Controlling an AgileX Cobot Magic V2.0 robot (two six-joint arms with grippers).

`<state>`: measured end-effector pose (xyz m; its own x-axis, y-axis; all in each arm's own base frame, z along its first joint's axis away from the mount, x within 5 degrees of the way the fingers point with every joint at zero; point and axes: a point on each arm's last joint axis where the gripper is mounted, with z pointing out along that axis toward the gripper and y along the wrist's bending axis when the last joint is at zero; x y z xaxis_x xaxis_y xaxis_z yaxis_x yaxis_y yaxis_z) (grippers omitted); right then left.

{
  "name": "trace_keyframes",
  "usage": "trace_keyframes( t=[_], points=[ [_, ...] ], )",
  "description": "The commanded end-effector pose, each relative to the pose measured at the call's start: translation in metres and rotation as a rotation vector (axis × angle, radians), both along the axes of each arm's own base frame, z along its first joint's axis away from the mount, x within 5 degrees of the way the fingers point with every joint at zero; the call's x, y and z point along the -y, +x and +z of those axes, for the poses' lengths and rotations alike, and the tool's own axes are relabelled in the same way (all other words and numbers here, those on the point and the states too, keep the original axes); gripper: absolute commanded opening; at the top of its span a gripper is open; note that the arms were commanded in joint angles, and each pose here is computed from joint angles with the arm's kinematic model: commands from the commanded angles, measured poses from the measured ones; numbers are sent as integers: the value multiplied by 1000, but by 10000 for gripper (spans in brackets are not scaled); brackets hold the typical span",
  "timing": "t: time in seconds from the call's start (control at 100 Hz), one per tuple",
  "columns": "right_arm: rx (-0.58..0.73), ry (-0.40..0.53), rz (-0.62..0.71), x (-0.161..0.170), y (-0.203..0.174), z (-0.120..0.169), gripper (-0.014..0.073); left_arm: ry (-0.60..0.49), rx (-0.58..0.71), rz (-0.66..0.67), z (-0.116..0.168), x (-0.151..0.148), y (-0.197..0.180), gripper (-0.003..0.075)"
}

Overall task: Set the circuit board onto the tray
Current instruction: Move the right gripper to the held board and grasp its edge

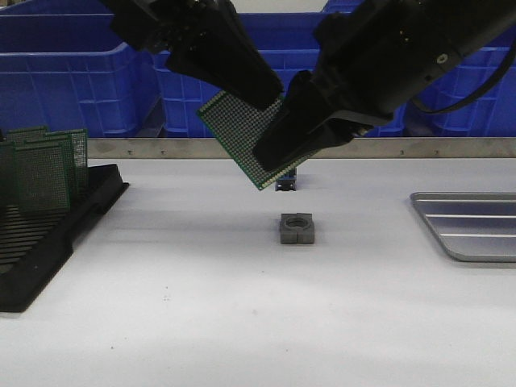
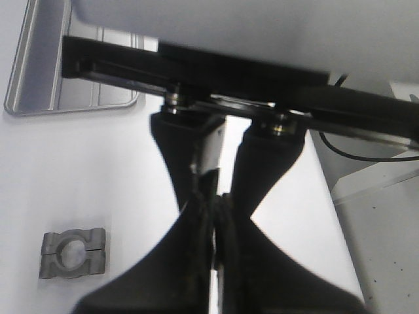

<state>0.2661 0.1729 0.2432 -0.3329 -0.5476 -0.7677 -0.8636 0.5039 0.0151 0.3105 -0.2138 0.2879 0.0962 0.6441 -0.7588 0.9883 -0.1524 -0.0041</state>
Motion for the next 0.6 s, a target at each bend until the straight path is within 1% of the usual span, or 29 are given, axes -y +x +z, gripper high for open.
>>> trace_keyframes(
  t=[0.0, 0.05, 0.16, 0.21, 0.28, 0.37, 0.4, 0.42, 0.47, 0.54, 0.59],
  points=[
    [36, 62, 2, -2, 0, 21, -130, -92, 10, -28, 32, 2, -13, -20],
    [35, 63, 3, -2, 0, 21, -110, -94, 19, -17, 32, 2, -12, -20],
    [26, 66, 15, -3, -1, 21, -113, -97, 24, -9, 32, 2, -11, -16],
    [19, 68, 22, -3, -2, 21, -113, -97, 24, -9, 32, 2, -11, 9],
    [8, 71, 36, -4, -4, 20, -113, -97, 24, -9, 32, 2, -11, 92],
    [-10, 76, 41, -4, -5, 19, -113, -97, 24, -9, 32, 2, -11, 256],
    [-29, 83, 27, -3, -5, 19, -113, -98, 24, -7, 32, 2, -11, 324],
    [-41, 87, 17, -3, -5, 18, -113, -99, 28, -2, 33, 3, -10, 350],
    [-71, 97, -15, 0, -5, 16, -113, -101, 39, 12, 33, 3, -8, 443],
    [-109, 102, -58, 6, -4, 11, -113, -103, 54, 31, 33, 3, -6, 520],
    [-127, 100, -89, 14, -2, 6, -113, -104, 58, 39, 33, 2, -5, 540]
  ],
)
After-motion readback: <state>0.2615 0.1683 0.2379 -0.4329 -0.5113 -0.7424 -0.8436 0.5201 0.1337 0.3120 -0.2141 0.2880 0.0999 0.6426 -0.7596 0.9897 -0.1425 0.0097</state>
